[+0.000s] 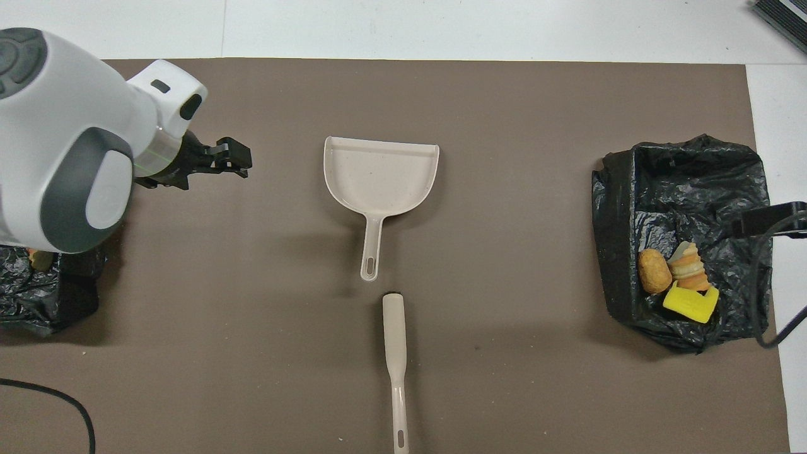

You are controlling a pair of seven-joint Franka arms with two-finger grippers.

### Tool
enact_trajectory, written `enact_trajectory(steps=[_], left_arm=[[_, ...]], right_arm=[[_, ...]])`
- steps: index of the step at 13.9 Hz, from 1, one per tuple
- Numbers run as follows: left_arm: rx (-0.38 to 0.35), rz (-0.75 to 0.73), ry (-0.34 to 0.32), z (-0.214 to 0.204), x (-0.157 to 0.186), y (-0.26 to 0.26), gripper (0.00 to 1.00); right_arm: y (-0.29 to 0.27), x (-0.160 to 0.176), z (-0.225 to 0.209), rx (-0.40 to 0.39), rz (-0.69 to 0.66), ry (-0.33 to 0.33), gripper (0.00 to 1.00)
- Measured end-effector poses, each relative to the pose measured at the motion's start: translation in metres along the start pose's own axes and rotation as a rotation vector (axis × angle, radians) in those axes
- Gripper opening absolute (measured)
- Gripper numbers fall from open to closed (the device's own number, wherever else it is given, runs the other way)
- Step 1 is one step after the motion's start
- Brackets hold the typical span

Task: Sweep and dump trash in bin

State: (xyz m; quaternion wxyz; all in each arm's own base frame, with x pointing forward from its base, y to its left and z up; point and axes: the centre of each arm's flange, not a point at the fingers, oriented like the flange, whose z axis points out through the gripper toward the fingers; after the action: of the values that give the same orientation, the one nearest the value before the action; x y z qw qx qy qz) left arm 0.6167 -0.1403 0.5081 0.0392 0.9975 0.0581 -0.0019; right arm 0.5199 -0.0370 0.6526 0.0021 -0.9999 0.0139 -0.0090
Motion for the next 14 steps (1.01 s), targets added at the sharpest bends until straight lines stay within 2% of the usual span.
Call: enact_trajectory(steps=[4, 7, 10, 14], left_arm=[[-0.009, 0.041, -0.056, -0.02, 0.015, -0.076, 1.0], [-0.019, 0.124, -0.025, -0.045, 0.02, -0.119, 1.0], [0.014, 0.213, 0.014, -0.07, 0.012, -0.126, 1.0], [0.058, 0.232, 0.02, -0.077, 0.002, -0.124, 1.0]], right_arm=[[0.0, 0.0, 0.0, 0.0, 0.0, 0.0, 1.0], [0.0, 0.0, 0.0, 0.0, 0.0, 0.0, 1.0], [0.001, 0.0, 0.0, -0.001, 0.002, 0.0, 1.0], [0.002, 0.0, 0.0, -0.001, 0.003, 0.0, 1.0]])
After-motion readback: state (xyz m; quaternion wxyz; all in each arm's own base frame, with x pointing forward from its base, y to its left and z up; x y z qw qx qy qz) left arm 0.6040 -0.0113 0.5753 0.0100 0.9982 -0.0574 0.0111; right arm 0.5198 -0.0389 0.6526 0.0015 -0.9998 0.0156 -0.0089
